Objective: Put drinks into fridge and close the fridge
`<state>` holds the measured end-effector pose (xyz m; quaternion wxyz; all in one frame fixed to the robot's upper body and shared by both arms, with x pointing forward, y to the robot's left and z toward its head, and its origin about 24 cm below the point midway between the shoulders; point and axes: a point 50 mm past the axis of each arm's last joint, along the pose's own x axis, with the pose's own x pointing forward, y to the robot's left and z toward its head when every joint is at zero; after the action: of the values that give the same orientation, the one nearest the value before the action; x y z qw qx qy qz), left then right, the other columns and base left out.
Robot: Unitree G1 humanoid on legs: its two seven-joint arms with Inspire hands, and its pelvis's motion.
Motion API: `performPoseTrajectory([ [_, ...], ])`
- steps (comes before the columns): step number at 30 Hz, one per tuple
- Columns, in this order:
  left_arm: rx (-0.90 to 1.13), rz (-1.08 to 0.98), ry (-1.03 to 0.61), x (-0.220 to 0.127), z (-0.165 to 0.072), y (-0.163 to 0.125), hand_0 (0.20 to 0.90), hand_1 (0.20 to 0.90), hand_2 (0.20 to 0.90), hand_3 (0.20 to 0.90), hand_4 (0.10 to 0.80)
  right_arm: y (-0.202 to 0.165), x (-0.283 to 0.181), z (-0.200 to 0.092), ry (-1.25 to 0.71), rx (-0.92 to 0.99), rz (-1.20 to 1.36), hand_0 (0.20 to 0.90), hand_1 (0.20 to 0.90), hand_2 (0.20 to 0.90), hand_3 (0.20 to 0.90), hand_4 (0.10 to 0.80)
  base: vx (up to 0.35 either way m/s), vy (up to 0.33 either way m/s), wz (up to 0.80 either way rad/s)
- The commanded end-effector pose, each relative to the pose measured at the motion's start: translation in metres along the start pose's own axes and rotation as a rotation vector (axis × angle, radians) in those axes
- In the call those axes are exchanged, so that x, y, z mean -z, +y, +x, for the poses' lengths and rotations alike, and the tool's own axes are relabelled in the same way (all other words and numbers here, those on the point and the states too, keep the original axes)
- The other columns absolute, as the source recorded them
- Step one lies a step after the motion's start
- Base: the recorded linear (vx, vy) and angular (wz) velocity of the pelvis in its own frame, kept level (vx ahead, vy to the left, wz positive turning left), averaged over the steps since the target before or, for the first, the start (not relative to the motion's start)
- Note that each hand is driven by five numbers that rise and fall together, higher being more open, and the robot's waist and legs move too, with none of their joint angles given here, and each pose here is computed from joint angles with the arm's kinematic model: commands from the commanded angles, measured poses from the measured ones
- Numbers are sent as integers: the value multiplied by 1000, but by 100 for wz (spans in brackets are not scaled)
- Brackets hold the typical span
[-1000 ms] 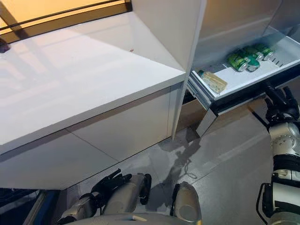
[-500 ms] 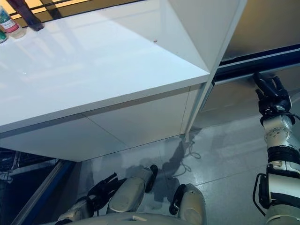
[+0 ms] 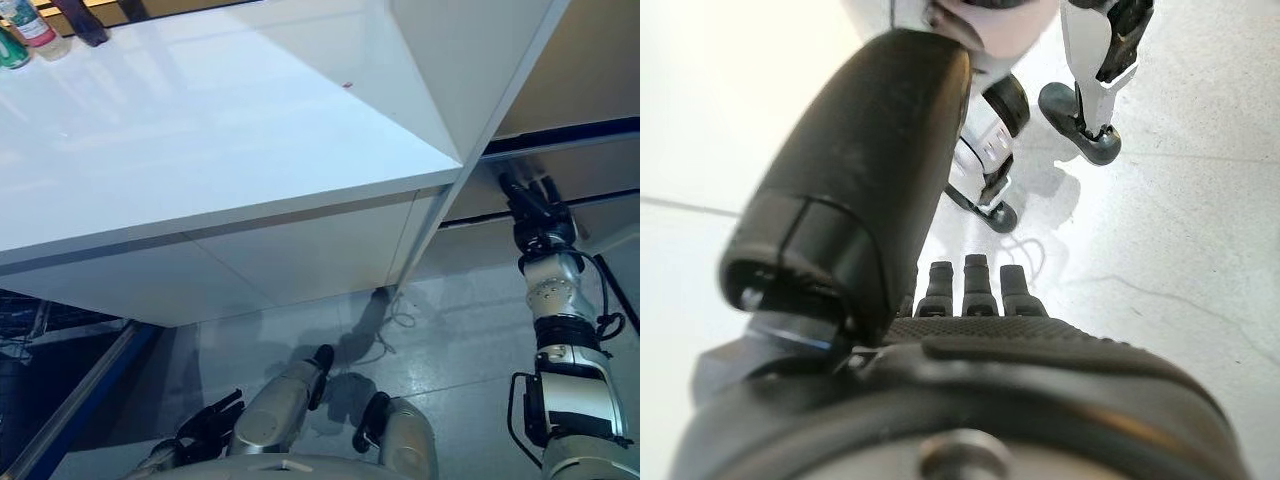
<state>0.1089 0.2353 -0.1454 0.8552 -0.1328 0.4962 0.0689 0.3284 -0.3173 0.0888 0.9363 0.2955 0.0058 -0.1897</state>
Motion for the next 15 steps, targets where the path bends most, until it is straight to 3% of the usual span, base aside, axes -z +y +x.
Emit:
performPoseTrajectory([
  [1,9,30,-26,-2,-2,1,900,900,900,900,800,10,2,-12,-36,-150,-122,900,900,900,900,800,-94,44,-45],
  [5,10,31,-34,-3,-1,-5,900,900,900,900,800,-18,52,-39,119,-162,-174,900,900,900,900,800,-78,40,-48],
  [9,7,56,-35,-10,1,-5,900,900,900,900,800,-68,130,-93,435,-97,-243,900,900,900,900,800,-128,50,-52],
  [15,22,147,-10,-20,7,-8,900,900,900,900,800,-119,197,-155,870,16,-324,900,900,900,900,800,-114,49,-28],
])
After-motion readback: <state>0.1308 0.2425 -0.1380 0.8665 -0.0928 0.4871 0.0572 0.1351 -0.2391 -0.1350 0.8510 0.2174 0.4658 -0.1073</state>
